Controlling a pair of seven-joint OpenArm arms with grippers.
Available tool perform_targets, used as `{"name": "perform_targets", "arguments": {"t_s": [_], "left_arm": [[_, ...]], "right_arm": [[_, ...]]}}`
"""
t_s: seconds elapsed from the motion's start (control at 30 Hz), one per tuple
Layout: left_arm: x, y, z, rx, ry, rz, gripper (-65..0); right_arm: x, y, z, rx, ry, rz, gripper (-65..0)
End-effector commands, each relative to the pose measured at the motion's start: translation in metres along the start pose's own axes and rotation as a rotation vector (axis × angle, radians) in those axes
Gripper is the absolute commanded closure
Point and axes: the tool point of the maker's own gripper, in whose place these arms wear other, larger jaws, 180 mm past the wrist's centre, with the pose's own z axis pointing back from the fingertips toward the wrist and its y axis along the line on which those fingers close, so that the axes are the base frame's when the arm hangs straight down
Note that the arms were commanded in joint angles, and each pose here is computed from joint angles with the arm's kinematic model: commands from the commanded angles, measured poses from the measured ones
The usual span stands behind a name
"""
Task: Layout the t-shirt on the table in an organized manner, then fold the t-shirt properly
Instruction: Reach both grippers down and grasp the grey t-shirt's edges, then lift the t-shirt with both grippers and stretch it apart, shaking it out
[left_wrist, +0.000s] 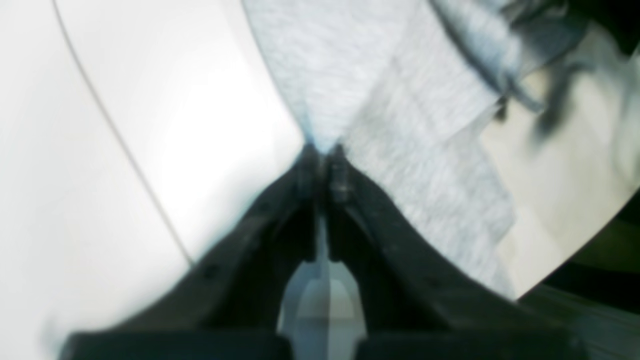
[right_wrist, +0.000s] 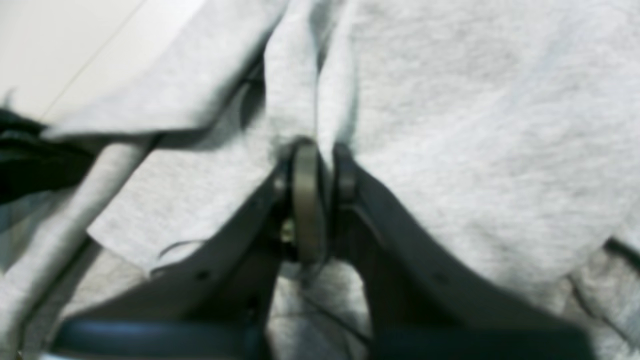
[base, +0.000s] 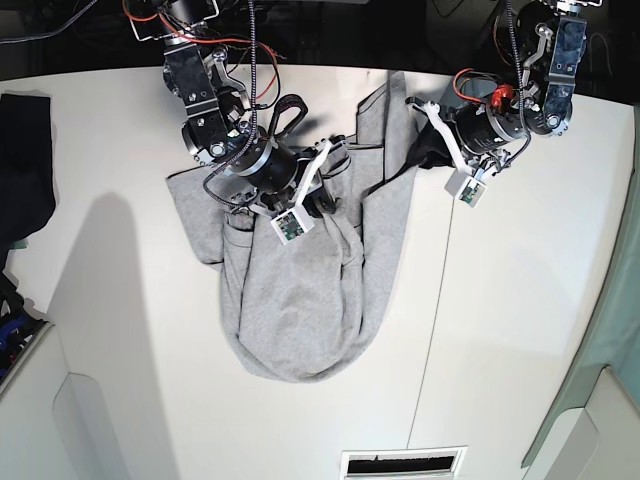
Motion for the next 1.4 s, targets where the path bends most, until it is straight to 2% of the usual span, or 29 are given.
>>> {"name": "perform_targets", "arguments": {"t_s": [0.0, 0.17, 0.27, 0.37, 0.63, 0.73, 0.8, 0.87, 0.93, 1.03, 1.2, 1.3, 1.37], "left_arm": [[0.014, 0.003, 0.001, 0.004, -0.04, -0.015, 0.0], [0.033, 0.03, 0.005, 0.078, -0.047, -0.064, 0.0], [0.052, 0.057, 0.016, 0.132, -0.06, -0.116, 0.0], [0.086, 0.093, 0.034, 0.215, -0.106, -0.162, 0.0], [0.208, 0.199, 0.133, 0.543, -0.267, -0.291, 0.0], [0.25, 0.225, 0.18, 0.662, -0.303, -0.335, 0.0], [0.269, 0.233, 0.203, 0.694, -0.324, -0.33, 0.0], [0.276, 0.234, 0.214, 0.684, -0.325, -0.306, 0.0], [0.274, 0.228, 0.212, 0.634, -0.297, -0.312, 0.0], [0.256, 0.207, 0.193, 0.486, -0.224, -0.309, 0.0], [0.215, 0.146, 0.154, 0.184, -0.182, -0.353, 0.0], [0.185, 0.117, 0.135, 0.072, -0.157, -0.318, 0.0], [0.162, 0.105, 0.124, 0.032, -0.125, -0.289, 0.0]], "right_arm": [[0.023, -0.001, -0.002, 0.0, -0.066, 0.004, 0.0], [0.053, -0.005, 0.002, 0.005, -0.131, 0.042, 0.0], [0.086, -0.001, 0.014, 0.024, -0.215, 0.103, 0.0], [0.123, -0.008, 0.032, -0.006, -0.307, 0.142, 0.0], [0.195, -0.058, 0.086, -0.169, -0.448, 0.177, 0.0], [0.208, -0.085, 0.108, -0.23, -0.496, 0.157, 0.0], [0.208, -0.101, 0.121, -0.261, -0.515, 0.135, 0.0], [0.202, -0.117, 0.128, -0.293, -0.497, 0.107, 0.0], [0.19, -0.132, 0.133, -0.321, -0.46, 0.073, 0.0], [0.169, -0.153, 0.144, -0.368, -0.424, 0.043, 0.0], [0.128, -0.172, 0.157, -0.416, -0.348, 0.012, 0.0], [0.105, -0.174, 0.161, -0.426, -0.298, 0.003, 0.0], [0.091, -0.173, 0.161, -0.425, -0.264, -0.001, 0.0]]}}
